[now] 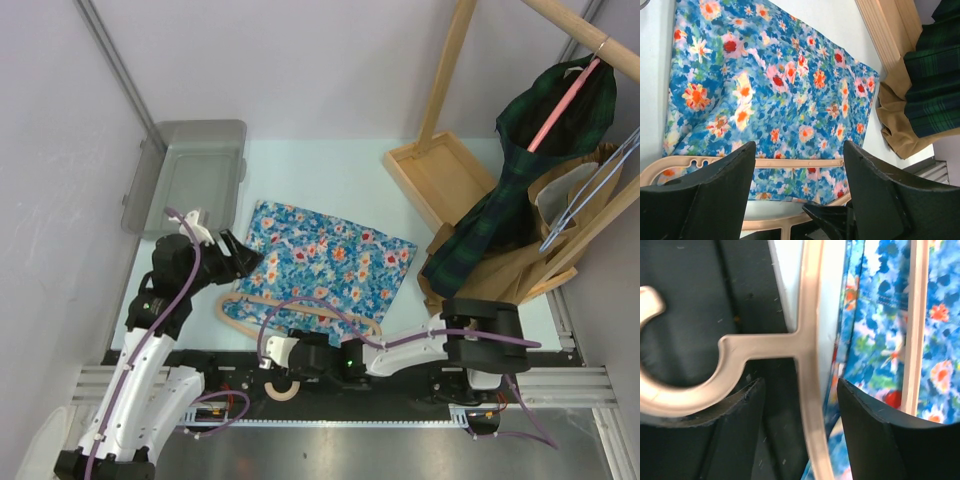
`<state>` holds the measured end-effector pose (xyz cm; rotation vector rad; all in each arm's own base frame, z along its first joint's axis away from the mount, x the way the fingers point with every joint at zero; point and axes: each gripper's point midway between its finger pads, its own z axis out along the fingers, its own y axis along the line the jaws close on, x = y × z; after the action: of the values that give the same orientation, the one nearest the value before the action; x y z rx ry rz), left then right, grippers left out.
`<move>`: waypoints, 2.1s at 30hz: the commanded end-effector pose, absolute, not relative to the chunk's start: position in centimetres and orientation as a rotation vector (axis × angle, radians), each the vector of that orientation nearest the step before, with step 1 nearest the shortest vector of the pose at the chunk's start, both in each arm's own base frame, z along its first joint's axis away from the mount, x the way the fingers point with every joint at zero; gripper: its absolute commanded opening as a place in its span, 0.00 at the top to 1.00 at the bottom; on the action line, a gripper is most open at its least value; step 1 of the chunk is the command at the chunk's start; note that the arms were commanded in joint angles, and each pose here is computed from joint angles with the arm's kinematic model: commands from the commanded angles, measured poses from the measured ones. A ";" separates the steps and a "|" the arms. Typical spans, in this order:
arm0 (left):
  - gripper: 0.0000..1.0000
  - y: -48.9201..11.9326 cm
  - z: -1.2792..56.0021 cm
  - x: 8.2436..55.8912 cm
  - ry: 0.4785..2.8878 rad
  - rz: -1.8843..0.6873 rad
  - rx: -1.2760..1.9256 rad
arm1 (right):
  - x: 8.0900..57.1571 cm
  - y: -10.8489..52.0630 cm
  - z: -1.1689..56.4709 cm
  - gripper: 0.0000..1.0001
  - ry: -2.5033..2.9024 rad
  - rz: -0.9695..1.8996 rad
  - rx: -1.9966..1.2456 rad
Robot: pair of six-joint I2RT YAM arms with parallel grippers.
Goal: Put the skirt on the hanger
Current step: Grab a hanger with the right arm, then pass the hanger from the right arm to the left
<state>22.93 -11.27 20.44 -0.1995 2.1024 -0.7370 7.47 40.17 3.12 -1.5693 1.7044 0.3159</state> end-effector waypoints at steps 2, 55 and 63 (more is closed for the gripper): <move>0.25 -11.3 20.5 22.7 2.100 -0.741 -0.207 | 9.6 43.0 4.0 0.34 1.617 0.247 -1.475; 0.00 -18.7 33.7 9.4 1.445 -1.267 0.905 | 4.9 31.6 29.9 1.00 1.984 2.069 -1.212; 0.00 -18.8 33.8 5.4 1.331 -1.425 1.169 | 4.5 32.1 33.5 1.00 1.982 2.268 -1.177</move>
<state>9.39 -18.93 31.98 0.8991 1.5230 -1.3438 5.42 32.43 29.08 -1.1063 2.0835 2.1129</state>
